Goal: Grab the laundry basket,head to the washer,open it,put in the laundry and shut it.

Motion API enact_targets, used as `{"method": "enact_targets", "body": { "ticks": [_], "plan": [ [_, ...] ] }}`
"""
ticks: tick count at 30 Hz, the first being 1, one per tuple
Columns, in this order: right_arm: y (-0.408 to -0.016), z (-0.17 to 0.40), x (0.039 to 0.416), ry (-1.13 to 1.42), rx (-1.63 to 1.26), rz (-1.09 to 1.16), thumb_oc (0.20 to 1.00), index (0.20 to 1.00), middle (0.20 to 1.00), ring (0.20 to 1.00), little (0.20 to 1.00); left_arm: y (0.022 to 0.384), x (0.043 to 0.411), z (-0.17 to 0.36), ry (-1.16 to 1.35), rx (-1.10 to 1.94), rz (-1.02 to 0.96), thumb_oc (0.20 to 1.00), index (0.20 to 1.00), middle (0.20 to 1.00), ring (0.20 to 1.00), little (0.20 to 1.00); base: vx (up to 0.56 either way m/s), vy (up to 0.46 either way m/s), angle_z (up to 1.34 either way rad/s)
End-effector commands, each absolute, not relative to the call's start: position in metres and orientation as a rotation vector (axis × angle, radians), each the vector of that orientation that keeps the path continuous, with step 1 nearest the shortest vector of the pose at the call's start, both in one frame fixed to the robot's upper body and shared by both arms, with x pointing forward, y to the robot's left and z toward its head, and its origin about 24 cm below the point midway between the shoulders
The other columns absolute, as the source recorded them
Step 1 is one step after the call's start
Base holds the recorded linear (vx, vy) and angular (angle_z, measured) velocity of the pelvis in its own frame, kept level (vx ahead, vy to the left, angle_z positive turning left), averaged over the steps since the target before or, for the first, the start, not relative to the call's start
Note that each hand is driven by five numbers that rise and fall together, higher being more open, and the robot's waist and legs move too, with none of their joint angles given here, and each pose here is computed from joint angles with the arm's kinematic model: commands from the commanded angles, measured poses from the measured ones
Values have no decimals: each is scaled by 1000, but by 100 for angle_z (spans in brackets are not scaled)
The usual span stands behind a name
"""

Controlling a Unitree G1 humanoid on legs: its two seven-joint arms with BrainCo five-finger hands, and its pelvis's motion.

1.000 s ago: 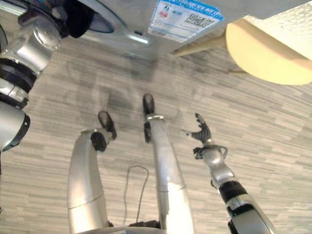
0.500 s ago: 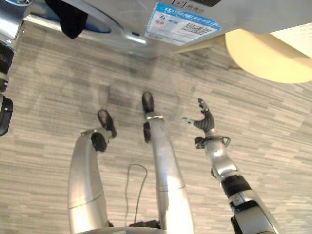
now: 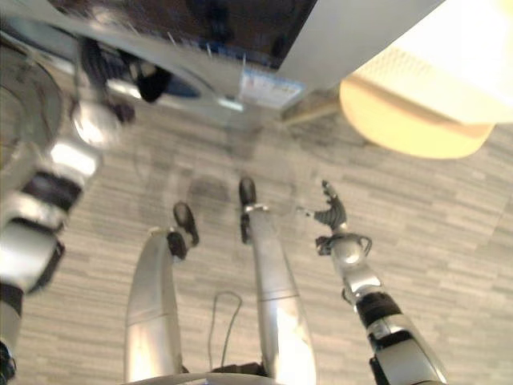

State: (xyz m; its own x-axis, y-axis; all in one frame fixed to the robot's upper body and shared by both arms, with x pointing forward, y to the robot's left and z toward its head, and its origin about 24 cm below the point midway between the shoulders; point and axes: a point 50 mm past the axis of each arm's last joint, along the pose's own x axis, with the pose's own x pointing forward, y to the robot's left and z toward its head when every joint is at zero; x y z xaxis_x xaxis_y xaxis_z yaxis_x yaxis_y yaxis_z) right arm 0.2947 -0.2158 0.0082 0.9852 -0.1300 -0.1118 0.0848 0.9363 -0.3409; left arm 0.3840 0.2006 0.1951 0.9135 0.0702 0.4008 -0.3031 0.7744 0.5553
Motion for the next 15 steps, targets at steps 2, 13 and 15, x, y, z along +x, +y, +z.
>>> {"method": "enact_targets", "body": {
  "ticks": [2,13,15],
  "plan": [
    [-216,-23,269,263,-350,-128,1000,1000,1000,1000,1000,200,353,129,-275,480,116,1000,1000,1000,1000,1000,6,-36,24],
    [-227,-81,218,555,-368,-133,1000,1000,1000,1000,1000,238,219,-68,495,353,161,1000,1000,1000,1000,1000,65,-46,9],
    [-230,-90,208,613,-370,-138,1000,1000,1000,1000,1000,240,202,-82,569,357,154,1000,1000,1000,1000,1000,136,77,-20]
  ]
}}
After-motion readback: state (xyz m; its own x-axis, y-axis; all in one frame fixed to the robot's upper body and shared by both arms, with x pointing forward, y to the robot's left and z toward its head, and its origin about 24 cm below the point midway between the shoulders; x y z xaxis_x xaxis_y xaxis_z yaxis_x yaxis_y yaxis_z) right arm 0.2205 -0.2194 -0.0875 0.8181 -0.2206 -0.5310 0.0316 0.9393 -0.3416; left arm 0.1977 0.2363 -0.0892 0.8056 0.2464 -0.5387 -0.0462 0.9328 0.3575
